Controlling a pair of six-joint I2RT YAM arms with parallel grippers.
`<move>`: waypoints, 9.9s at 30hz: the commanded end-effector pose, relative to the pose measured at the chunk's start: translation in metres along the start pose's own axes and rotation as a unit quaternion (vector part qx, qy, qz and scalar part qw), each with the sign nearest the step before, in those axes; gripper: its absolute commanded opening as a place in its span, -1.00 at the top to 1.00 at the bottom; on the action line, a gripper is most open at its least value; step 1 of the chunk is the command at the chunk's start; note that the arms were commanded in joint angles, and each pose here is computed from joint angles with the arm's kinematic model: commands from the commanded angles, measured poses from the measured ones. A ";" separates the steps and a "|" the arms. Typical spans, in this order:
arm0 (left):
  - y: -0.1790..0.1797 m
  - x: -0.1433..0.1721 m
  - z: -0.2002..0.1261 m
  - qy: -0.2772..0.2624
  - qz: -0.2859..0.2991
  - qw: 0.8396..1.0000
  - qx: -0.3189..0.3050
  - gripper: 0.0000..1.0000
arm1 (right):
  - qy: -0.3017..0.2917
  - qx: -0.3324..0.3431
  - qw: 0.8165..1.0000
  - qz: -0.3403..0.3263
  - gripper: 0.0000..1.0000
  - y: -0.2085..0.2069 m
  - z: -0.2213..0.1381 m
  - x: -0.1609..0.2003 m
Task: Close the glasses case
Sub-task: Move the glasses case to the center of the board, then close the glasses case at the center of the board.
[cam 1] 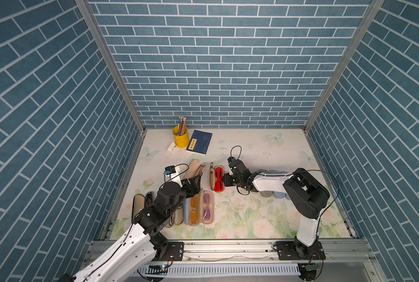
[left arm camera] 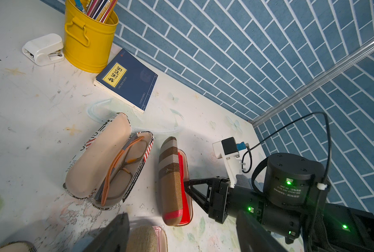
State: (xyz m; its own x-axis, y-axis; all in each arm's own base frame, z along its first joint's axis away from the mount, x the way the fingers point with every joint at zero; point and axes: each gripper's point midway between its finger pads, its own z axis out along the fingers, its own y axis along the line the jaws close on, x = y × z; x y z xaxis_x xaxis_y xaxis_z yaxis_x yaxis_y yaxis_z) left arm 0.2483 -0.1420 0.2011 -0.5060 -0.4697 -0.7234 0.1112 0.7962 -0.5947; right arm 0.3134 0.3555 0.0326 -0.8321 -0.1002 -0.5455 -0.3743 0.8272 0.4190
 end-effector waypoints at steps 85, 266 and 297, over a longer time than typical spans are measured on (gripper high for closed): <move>-0.091 0.161 0.133 0.218 0.052 0.973 0.060 0.27 | -0.042 0.090 0.994 0.046 0.74 -0.088 -0.079 0.051; -0.128 0.237 0.177 0.291 0.118 0.947 0.063 0.49 | -0.111 -0.034 0.992 0.049 0.16 -0.102 -0.155 0.007; -0.120 0.245 0.175 0.295 0.123 0.946 0.051 0.46 | -0.053 0.085 0.993 0.059 1.00 -0.137 -0.148 0.037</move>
State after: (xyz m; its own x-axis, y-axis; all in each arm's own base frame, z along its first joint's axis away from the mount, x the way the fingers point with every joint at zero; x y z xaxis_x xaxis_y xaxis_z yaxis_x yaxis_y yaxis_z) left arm 0.2896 -0.4399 0.0894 -0.7713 -0.0832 -0.6310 0.3847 0.7289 -0.5663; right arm 0.2701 0.1565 0.0641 -0.8130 0.0921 -0.5750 -0.1905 0.8910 0.4120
